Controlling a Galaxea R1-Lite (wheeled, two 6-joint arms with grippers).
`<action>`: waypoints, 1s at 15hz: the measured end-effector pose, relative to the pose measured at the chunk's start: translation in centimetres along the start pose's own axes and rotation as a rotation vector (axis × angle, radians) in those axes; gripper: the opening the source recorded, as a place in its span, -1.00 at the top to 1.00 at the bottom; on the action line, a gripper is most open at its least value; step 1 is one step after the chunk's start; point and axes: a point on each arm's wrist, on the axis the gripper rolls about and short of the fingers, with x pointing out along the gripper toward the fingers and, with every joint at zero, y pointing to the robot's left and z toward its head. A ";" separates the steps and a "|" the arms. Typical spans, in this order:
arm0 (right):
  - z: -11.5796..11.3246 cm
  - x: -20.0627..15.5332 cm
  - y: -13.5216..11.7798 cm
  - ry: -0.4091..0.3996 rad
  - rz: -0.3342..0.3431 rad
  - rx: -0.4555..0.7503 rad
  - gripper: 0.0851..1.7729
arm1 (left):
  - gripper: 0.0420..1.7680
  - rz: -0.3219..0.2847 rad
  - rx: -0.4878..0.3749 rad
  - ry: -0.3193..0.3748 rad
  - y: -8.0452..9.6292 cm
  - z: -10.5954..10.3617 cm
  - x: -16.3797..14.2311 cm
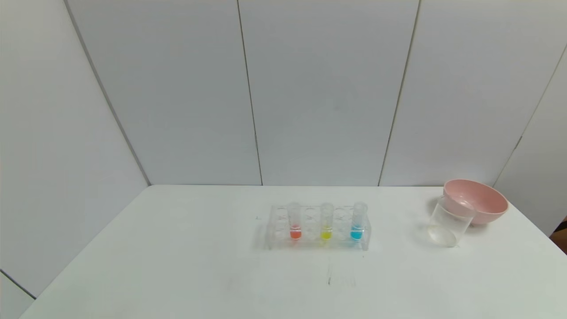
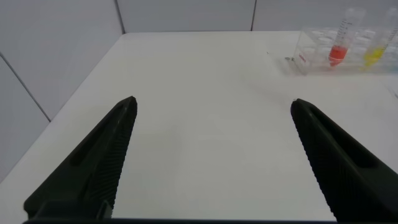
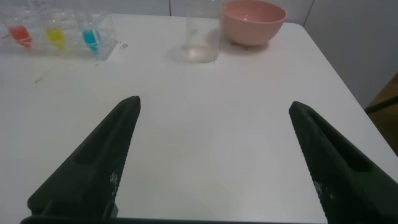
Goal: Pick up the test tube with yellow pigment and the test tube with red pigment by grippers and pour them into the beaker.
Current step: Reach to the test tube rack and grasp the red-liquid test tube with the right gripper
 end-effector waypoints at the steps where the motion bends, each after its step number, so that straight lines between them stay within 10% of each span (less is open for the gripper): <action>1: 0.7 -0.2 0.0 -0.018 0.024 0.000 -0.93 | -1.00 0.000 0.000 0.000 0.0 0.0 0.0; 8: 10.3 0.9 0.2 -0.042 0.138 0.040 -0.93 | -1.00 0.000 0.000 0.000 0.0 0.0 0.0; 15: 21.5 13.9 1.5 -0.003 0.176 0.161 -0.93 | -1.00 0.000 0.000 0.000 0.0 0.0 0.0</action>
